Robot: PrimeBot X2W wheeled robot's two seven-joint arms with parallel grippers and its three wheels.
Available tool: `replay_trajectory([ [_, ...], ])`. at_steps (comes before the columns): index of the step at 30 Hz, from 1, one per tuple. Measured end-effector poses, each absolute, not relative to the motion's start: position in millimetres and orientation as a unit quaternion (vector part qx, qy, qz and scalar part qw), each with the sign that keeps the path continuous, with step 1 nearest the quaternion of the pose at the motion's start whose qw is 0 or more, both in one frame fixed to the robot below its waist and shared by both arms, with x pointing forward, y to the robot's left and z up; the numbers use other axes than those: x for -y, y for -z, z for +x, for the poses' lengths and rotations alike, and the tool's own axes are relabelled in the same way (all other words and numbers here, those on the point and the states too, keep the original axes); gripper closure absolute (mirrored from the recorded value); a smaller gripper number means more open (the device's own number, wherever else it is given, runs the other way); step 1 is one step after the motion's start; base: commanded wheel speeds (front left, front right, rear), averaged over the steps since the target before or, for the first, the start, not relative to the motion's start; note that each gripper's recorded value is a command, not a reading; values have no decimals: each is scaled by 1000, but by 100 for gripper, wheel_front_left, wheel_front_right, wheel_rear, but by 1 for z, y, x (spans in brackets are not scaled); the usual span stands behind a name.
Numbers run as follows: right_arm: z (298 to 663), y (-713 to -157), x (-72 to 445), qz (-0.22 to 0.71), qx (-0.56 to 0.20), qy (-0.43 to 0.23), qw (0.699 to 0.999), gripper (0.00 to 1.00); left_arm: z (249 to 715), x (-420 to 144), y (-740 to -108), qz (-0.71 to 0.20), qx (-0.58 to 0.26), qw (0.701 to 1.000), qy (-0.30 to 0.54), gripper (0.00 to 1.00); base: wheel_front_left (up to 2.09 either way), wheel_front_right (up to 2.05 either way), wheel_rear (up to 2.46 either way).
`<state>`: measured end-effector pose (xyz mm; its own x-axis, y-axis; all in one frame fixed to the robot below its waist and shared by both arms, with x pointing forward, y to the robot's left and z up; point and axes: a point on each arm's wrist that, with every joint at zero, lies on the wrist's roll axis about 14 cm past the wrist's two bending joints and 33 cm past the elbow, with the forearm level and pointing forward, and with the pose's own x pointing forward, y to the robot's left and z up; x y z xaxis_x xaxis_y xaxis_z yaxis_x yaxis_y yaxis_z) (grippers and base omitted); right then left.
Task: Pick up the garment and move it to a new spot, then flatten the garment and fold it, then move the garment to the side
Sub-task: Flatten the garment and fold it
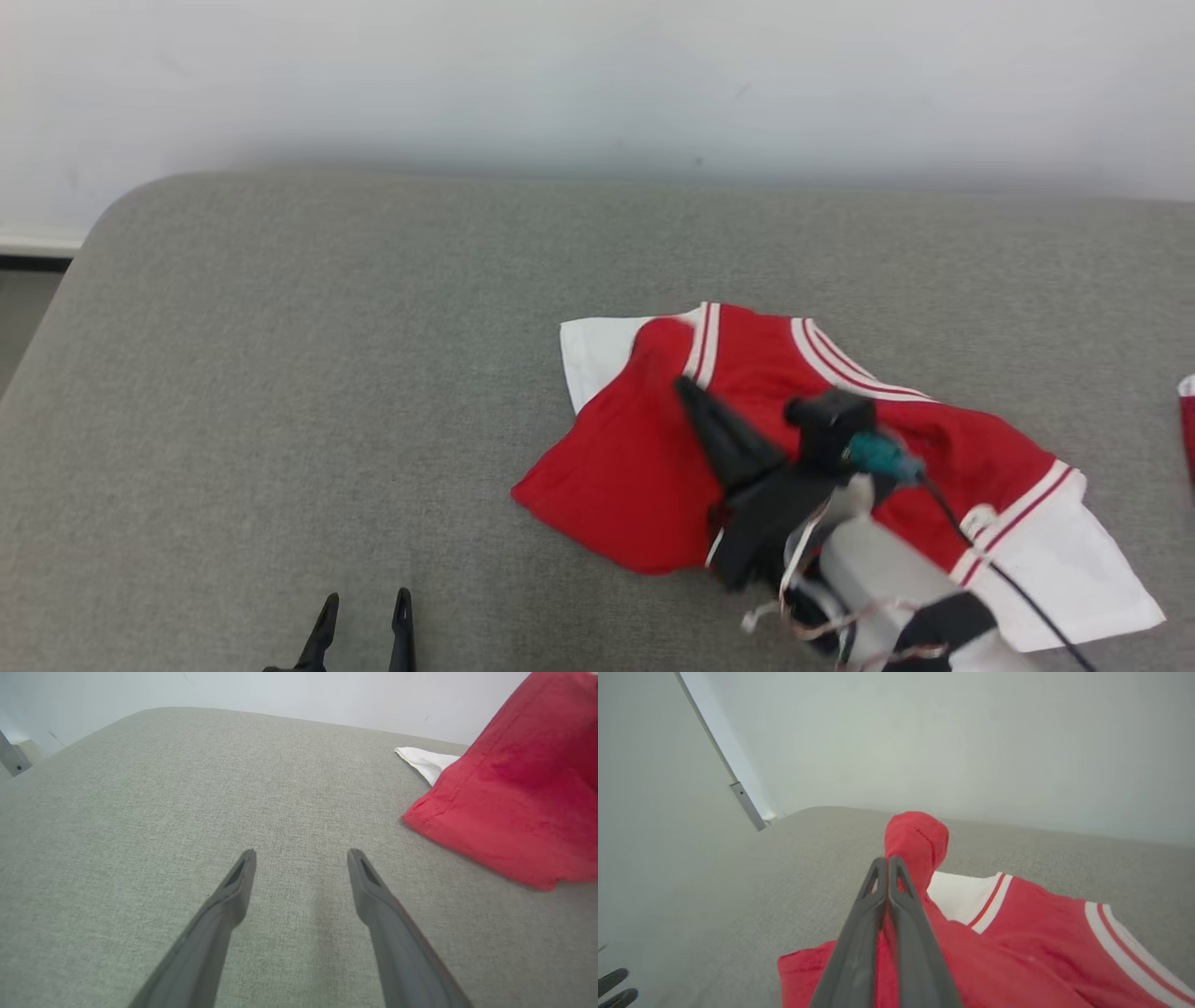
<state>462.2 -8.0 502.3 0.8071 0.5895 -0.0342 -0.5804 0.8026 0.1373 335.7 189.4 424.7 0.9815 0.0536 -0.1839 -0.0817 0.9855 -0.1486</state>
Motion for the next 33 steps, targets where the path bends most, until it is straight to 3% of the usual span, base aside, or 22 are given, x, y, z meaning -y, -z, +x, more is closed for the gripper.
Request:
replay_trajectory([
  [9,366,-474,3,122,-143,-391,901,100,339,-171,-429,-76,-84,994,-1,0,0,0,0],
  [10,356,-470,2,133,-160,-396,895,64,340,-170,-430,-76,-82,994,3,0,0,0,0],
  [11,348,-469,2,142,-171,-401,889,45,341,-168,-431,-76,-81,994,6,0,0,0,0],
  [12,342,-468,4,153,-180,-400,885,0,341,-166,-431,-76,-81,994,9,0,0,0,0],
  [19,344,-476,40,185,-155,-352,904,0,345,-156,-432,-74,-80,994,26,0,0,0,0],
  [22,377,-484,96,140,-105,-273,946,0,350,-153,-434,-73,-77,994,32,0,0,0,0],
  [26,410,-522,148,117,-16,-181,976,0,356,-146,-437,-69,-74,994,44,0,0,0,0],
  [33,394,-510,183,79,9,-93,993,0,371,-128,-443,-67,-66,993,70,0,0,0,0],
])
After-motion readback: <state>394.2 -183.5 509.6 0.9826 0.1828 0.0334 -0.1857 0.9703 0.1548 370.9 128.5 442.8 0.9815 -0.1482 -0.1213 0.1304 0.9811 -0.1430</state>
